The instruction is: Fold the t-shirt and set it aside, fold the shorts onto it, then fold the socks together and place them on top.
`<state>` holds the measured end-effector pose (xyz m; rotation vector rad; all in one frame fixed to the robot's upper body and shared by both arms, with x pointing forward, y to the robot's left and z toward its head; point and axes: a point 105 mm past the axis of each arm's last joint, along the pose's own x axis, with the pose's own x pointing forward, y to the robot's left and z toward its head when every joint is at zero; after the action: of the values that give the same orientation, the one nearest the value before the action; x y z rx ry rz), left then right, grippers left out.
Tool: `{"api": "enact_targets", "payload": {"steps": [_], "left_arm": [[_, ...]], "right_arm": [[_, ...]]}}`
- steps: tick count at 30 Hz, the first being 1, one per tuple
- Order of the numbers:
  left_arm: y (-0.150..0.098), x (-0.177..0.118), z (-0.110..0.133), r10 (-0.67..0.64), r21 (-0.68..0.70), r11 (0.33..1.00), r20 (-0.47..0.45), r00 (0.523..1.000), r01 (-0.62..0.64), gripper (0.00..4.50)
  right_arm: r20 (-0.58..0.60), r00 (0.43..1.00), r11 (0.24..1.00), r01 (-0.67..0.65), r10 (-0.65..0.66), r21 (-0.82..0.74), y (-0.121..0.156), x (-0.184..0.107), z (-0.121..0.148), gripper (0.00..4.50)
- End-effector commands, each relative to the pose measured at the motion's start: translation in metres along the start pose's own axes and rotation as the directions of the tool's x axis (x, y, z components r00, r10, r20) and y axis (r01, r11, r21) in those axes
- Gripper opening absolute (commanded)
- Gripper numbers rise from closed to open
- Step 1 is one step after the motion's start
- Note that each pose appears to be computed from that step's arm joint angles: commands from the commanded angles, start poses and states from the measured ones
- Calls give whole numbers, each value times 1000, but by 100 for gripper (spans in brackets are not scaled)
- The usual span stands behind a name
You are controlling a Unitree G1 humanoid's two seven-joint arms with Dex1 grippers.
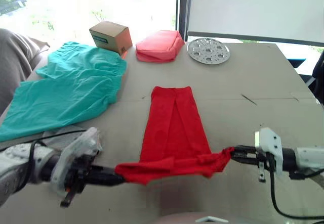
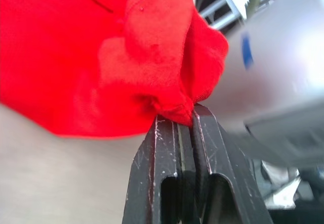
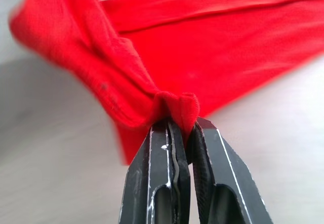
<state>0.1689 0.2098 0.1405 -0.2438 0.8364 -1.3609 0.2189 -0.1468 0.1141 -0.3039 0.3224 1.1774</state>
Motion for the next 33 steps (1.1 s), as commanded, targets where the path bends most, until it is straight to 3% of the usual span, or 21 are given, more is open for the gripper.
{"api": "enact_targets", "payload": {"steps": [1,5,11,16,22,27,30,33], "left_arm": [[17,-1,12,-1,-100,995,22,1000,3,0],[32,0,31,6,-117,993,41,999,-1,0],[63,-1,66,90,-141,987,84,992,-78,0],[75,-5,94,93,-56,995,130,987,-86,0],[63,3,109,1,100,995,108,994,-12,0],[14,7,140,-282,219,944,159,946,245,0],[36,5,139,-187,226,962,146,971,152,0],[84,-5,132,37,180,982,138,990,-61,0]], "right_arm": [[5,1000,998,19,-20,58,-25,12,11,8],[-2,1000,996,29,-29,80,-48,28,28,8],[-35,990,975,143,-139,167,-95,52,55,8],[-33,986,968,164,-161,190,-113,58,68,8],[-10,998,978,59,-59,201,-93,53,67,8],[103,993,971,-82,60,225,-69,45,81,8],[100,994,972,-68,47,225,-72,45,80,8],[69,998,971,-25,9,239,-79,46,74,8]]}}
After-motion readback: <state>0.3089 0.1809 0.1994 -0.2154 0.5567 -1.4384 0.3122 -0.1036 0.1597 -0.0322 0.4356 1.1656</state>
